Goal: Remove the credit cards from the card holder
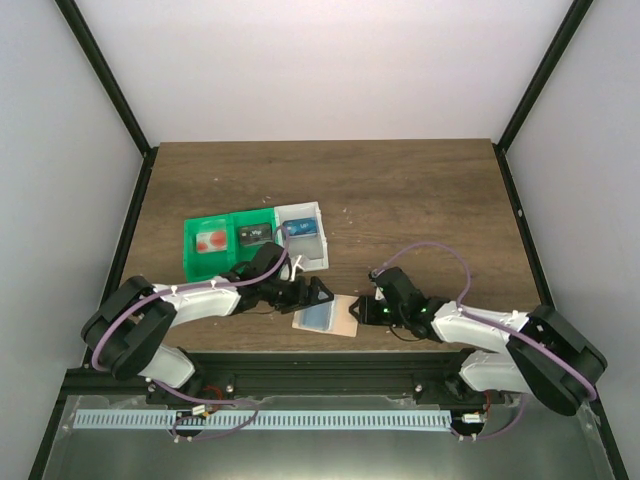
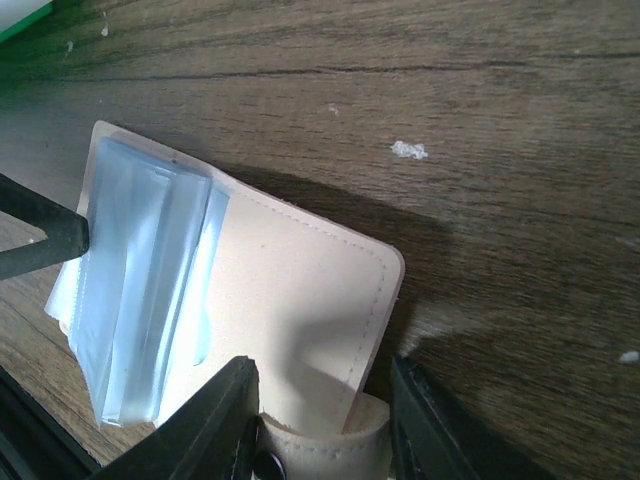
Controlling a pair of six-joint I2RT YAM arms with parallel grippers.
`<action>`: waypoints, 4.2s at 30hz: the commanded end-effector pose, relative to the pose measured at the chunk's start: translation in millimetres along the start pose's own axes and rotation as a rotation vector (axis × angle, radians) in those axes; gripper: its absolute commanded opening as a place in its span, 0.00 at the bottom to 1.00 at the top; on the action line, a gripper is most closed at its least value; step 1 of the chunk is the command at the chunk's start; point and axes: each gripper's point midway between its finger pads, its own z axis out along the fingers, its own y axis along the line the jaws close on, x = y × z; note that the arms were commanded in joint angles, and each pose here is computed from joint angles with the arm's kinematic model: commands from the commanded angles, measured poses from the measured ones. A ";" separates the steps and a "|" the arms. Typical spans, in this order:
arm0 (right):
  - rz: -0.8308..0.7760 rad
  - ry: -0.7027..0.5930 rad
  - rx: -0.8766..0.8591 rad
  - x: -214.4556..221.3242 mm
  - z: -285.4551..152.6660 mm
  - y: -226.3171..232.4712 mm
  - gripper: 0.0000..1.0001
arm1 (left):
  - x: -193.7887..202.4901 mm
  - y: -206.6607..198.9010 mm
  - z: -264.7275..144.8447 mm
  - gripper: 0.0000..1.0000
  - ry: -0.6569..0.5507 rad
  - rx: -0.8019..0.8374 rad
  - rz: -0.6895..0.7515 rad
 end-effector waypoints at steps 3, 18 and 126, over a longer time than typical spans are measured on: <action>0.009 -0.003 -0.011 -2.0 3.8 1.0 0.38 | -5.6 -16.9 2.7 0.95 0.005 0.053 0.045; 0.003 -0.004 -0.005 -1.9 5.3 -0.5 0.38 | -11.9 -8.7 -7.8 0.96 -0.048 -0.037 0.060; 0.049 -0.045 -0.209 4.4 -11.8 28.7 0.25 | -26.7 -87.6 25.5 0.96 -0.021 0.129 0.107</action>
